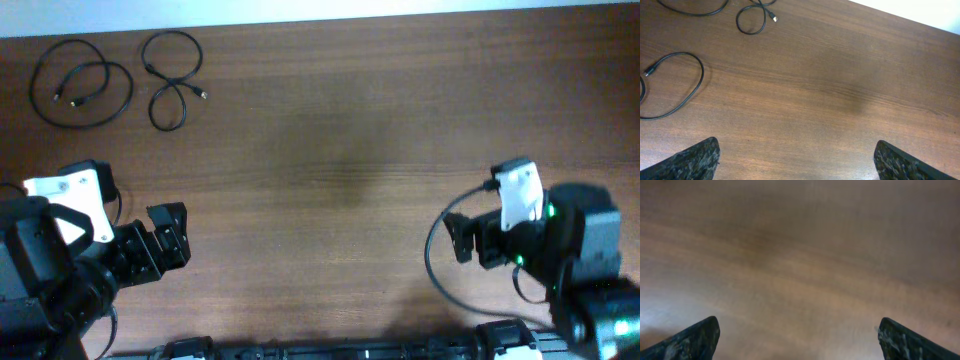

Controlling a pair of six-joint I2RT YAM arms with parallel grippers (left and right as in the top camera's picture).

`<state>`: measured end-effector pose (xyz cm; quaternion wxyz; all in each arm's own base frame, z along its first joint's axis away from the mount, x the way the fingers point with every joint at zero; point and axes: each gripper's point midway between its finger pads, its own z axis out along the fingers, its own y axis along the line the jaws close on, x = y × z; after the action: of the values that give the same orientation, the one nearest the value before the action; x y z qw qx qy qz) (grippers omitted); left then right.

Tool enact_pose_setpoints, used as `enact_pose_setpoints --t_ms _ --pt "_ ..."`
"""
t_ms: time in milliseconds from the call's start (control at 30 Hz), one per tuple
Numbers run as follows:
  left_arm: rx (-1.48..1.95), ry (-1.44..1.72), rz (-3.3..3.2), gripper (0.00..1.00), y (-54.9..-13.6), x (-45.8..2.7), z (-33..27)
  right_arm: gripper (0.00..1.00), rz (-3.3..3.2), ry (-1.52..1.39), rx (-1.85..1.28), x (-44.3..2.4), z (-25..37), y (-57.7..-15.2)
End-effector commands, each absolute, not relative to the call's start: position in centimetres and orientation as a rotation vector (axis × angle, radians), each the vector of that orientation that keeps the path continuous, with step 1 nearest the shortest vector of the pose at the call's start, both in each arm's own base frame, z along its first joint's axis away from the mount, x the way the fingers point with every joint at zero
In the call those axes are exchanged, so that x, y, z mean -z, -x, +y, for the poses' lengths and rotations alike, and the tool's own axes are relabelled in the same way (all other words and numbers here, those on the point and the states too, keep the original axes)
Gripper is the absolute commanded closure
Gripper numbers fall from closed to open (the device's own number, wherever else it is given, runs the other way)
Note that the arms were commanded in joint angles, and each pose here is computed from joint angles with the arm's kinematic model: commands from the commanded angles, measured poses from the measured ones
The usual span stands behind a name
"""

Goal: Untangle cables

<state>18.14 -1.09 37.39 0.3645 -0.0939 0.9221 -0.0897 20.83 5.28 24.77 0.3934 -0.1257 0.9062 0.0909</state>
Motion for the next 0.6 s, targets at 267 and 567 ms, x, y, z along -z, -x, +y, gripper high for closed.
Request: enact_pose_setpoints --t_ms 267,567 --pt "0.216 0.221 2.374 0.01 -18.1 -37.3 -1.0 0.02 1.873 0.375 -0.047 -20.4 3.8 -22.2" --pt "0.216 0.221 2.374 0.01 -18.1 -37.3 -1.0 0.02 1.594 0.338 0.011 -19.1 3.5 -23.4"
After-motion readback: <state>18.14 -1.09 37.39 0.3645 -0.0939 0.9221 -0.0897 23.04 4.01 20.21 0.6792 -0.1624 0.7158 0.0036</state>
